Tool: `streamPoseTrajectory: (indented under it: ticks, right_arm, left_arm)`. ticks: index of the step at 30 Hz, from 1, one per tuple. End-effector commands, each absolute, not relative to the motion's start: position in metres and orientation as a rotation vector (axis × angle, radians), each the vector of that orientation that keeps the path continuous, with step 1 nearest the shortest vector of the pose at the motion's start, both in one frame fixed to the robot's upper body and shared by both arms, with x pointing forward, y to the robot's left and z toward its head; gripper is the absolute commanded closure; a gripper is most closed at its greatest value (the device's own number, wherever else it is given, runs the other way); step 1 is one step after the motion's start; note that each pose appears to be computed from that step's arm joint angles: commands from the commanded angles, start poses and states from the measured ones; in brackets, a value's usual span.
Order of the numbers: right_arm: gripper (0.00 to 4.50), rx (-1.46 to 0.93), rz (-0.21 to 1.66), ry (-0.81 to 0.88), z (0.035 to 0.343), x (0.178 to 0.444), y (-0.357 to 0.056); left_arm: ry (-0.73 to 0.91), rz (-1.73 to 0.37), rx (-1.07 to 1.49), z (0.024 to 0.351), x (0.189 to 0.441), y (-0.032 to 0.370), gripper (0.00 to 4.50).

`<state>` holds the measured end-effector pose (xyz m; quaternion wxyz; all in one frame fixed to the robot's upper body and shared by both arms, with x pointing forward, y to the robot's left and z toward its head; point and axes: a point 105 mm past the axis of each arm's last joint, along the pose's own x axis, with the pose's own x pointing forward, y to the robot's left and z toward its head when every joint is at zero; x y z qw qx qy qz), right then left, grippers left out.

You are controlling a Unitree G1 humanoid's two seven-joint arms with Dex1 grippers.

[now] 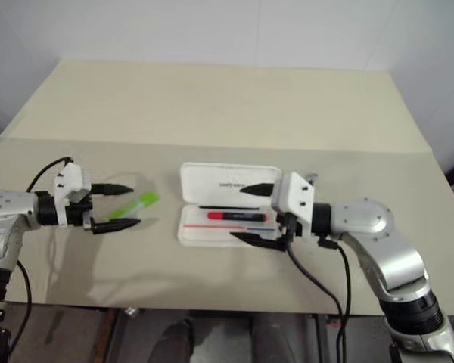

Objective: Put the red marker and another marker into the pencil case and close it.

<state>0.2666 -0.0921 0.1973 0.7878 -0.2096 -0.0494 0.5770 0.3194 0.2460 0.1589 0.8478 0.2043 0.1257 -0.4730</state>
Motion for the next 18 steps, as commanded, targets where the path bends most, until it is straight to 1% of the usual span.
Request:
streamPoseTrajectory:
  ticks: [1, 12, 15, 17, 18]
  right_arm:
    - [0.02, -0.467, 1.211, -0.150, 0.207, 0.263, -0.095]
    - [0.02, -0.454, 1.152, -0.126, 0.202, 0.266, -0.101]
    - [0.02, -0.457, 1.136, -0.119, 0.201, 0.267, -0.104]
    - [0.02, -0.457, 1.125, -0.118, 0.201, 0.267, -0.106]
    - [0.00, -0.458, 1.120, -0.117, 0.201, 0.267, -0.107]
  left_arm:
    - [0.327, -0.938, 0.454, 0.161, 0.326, 0.260, 0.00]
    - [0.487, -0.895, 0.463, 0.140, 0.347, 0.270, 0.00]
    - [0.552, -0.927, 0.466, 0.131, 0.345, 0.271, 0.00]
    - [0.568, -0.945, 0.446, 0.128, 0.345, 0.270, 0.00]
    - [0.562, -0.931, 0.444, 0.128, 0.348, 0.271, 0.18]
